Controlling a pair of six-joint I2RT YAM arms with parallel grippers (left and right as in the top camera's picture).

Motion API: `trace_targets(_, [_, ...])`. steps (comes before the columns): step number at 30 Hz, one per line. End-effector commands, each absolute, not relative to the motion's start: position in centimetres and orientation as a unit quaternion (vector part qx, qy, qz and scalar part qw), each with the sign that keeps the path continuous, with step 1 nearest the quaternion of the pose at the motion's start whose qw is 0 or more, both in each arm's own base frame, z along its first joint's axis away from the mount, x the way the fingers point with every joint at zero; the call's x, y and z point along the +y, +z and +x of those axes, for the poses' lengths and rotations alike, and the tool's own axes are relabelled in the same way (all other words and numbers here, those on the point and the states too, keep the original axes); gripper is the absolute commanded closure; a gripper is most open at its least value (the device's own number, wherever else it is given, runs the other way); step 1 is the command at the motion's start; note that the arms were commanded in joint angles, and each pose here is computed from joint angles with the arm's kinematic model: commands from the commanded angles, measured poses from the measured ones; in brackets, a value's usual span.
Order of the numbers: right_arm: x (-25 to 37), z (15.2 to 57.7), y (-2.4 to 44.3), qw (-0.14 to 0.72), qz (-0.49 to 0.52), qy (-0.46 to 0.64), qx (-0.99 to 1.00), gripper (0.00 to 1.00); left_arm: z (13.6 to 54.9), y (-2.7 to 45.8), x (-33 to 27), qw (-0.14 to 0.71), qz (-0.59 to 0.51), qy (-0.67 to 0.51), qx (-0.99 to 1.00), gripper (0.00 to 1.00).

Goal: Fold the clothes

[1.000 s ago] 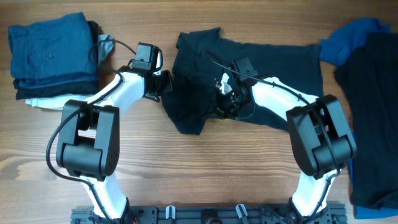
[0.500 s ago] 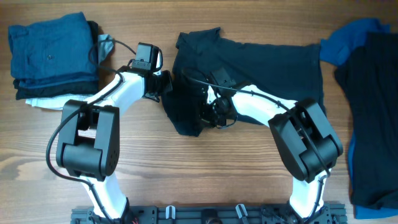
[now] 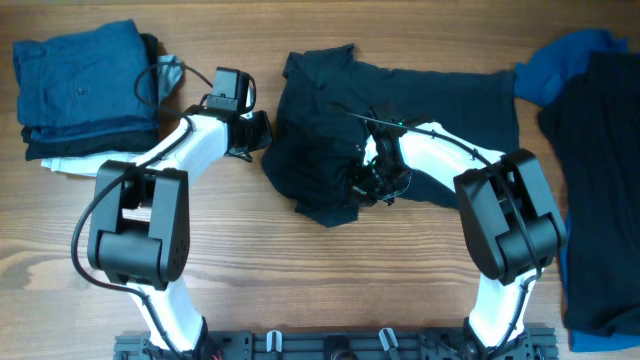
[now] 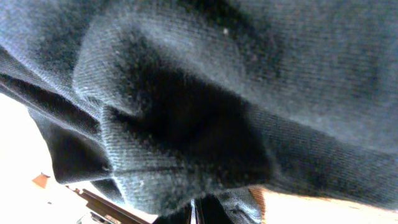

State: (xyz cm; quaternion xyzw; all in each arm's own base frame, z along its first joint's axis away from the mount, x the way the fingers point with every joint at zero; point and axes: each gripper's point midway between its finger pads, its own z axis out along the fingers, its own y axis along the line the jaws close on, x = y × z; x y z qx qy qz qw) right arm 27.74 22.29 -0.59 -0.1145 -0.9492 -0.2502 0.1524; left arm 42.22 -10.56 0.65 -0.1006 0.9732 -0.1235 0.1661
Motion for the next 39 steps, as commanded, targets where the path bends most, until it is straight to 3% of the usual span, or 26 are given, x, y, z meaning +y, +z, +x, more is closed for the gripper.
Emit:
trace_targets(1, [20.9,27.7,-2.1,0.142,-0.107,-0.213,-0.961,0.96,43.1,3.7,-9.7,0.166,-0.112,-0.125,0.972,0.79])
trace_targets(3, [20.9,27.7,-2.1,0.14,-0.105,-0.214,-0.961,0.96,41.2,5.7,-10.3,0.125,-0.137,-0.15,0.971,0.72])
trace_targets(7, [21.0,28.0,-2.1,0.134,-0.103,-0.217,-0.961,0.95,33.9,6.9,-12.3,-0.021,-0.137,-0.198,0.97,0.74])
trace_targets(12, [21.1,28.2,-2.1,0.129,-0.1,-0.22,-0.962,0.95,26.9,4.2,-14.4,-0.139,-0.115,-0.223,0.958,0.77])
trace_targets(15, [21.1,28.3,-2.1,0.127,-0.099,-0.221,-0.962,0.95,25.0,2.0,-16.0,-0.15,-0.104,-0.255,0.949,0.74])
trace_targets(20, [21.2,28.4,-2.1,0.126,-0.099,-0.222,-0.962,0.95,25.6,1.1,-17.4,-0.12,-0.084,-0.278,0.949,0.44])
trace_targets(26, [21.2,28.4,-2.1,0.127,-0.099,-0.222,-0.962,0.95,27.0,0.7,-18.8,-0.072,-0.044,-0.269,0.959,0.44])
trace_targets(32, [21.2,28.4,-2.1,0.127,-0.099,-0.221,-0.962,0.96,26.3,0.3,-19.7,-0.071,-0.021,-0.252,0.965,0.55])
trace_targets(34, [21.2,28.4,-2.1,0.125,-0.099,-0.222,-0.962,0.96,26.0,0.3,-19.5,-0.077,-0.022,-0.248,0.966,0.73])
trace_targets(35, [21.2,28.5,-2.1,0.124,-0.099,-0.223,-0.962,0.96,25.9,0.0,-18.9,-0.077,-0.025,-0.228,0.97,0.92])
trace_targets(39, [21.2,28.5,-2.1,0.124,-0.099,-0.223,-0.962,0.96,26.2,-0.8,-17.2,-0.064,-0.028,-0.177,0.982,0.95])
